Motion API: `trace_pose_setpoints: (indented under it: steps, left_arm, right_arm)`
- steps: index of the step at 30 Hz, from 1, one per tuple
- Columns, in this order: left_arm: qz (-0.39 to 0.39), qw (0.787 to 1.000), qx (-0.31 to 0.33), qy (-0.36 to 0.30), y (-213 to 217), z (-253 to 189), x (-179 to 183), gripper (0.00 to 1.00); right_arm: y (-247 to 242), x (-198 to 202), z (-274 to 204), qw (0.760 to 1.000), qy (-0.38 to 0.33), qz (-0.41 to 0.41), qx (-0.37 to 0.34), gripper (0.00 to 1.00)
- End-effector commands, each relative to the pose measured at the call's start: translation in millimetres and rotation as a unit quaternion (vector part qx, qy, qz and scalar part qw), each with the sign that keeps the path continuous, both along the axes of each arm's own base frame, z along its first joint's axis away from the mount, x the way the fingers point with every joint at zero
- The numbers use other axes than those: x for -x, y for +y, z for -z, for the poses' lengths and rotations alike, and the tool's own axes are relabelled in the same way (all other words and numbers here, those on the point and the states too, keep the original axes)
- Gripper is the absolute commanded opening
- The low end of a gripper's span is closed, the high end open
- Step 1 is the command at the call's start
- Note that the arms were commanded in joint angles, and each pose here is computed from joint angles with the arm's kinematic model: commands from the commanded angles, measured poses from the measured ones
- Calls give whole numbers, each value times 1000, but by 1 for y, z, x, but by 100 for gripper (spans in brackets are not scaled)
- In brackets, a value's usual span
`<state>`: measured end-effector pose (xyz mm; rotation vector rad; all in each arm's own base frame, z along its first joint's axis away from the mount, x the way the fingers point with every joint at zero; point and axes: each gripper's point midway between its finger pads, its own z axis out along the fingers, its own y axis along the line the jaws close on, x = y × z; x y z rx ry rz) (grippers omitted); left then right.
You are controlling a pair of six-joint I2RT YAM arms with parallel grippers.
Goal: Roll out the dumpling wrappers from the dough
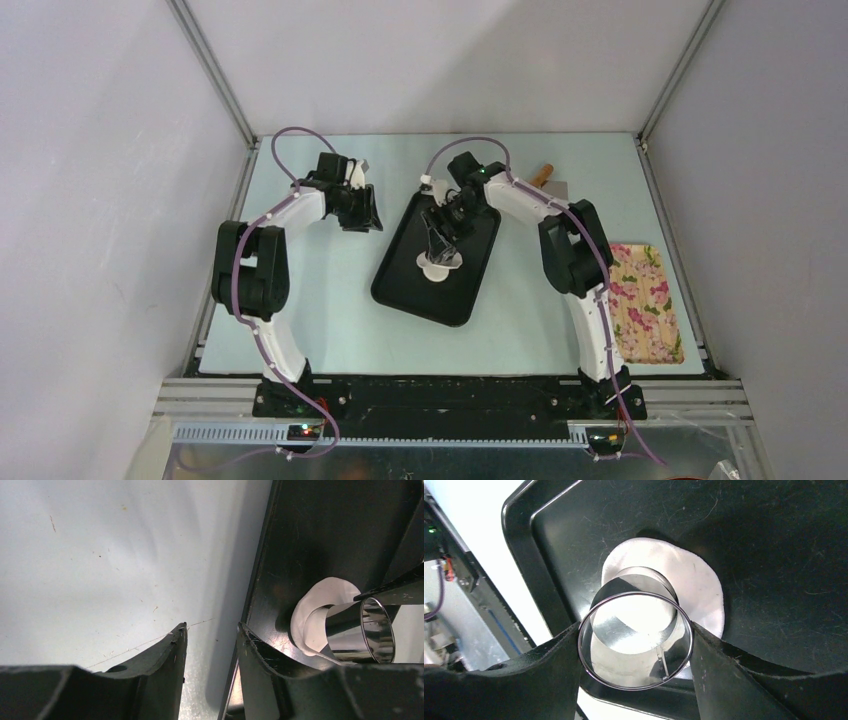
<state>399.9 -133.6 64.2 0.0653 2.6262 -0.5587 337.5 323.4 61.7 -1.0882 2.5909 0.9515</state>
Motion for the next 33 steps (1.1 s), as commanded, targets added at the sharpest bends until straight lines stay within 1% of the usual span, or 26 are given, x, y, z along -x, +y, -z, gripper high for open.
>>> trace_pose_setpoints:
  steps: [1, 5, 14, 21, 24, 26, 27, 28, 29, 30, 31, 32, 33]
  left_arm:
    - [-3, 1000, 7, -21, 2, -16, -2, 47]
    - [-3, 1000, 7, -20, 1, -15, -2, 47]
    - [-3, 1000, 6, -20, 2, -15, -2, 47]
    - [-4, 1000, 4, -18, 2, -12, -2, 47]
    - [-4, 1000, 3, -19, 3, -13, -3, 47]
    - [-5, 1000, 1, -18, 3, -12, -3, 47]
    - [-4, 1000, 1, -19, 4, -12, -3, 47]
    - [-5, 1000, -1, -20, 4, -12, -3, 47]
    - [-5, 1000, -1, -20, 4, -13, -2, 47]
    - [-4, 1000, -1, -20, 4, -13, -2, 47]
    - [-4, 1000, 0, -20, 4, -13, -2, 47]
    - [-4, 1000, 0, -20, 4, -13, -2, 47]
    - [-3, 1000, 1, -21, 4, -14, -2, 47]
  right_arm:
    - [9, 6, -16, 997, 55, 0, -49, 0]
    - [11, 6, -19, 995, 72, 1, -66, 0]
    - [25, 4, -38, 979, 138, 0, -147, 0]
    - [29, -14, -57, 961, 182, 10, -209, 0]
    - [32, -23, -67, 955, 189, 13, -230, 0]
    - [30, -27, -67, 956, 186, 18, -224, 0]
    - [28, -28, -67, 959, 175, 15, -221, 0]
    - [24, -28, -61, 966, 166, 23, -196, 0]
    - [18, -30, -58, 976, 132, 20, -175, 0]
    - [11, -26, -51, 979, 130, 24, -155, 0]
    - [0, -24, -44, 986, 105, 27, -124, 0]
    - [-4, -26, -40, 990, 81, 24, -112, 0]
    - [-16, -23, -35, 995, 60, 34, -78, 1]
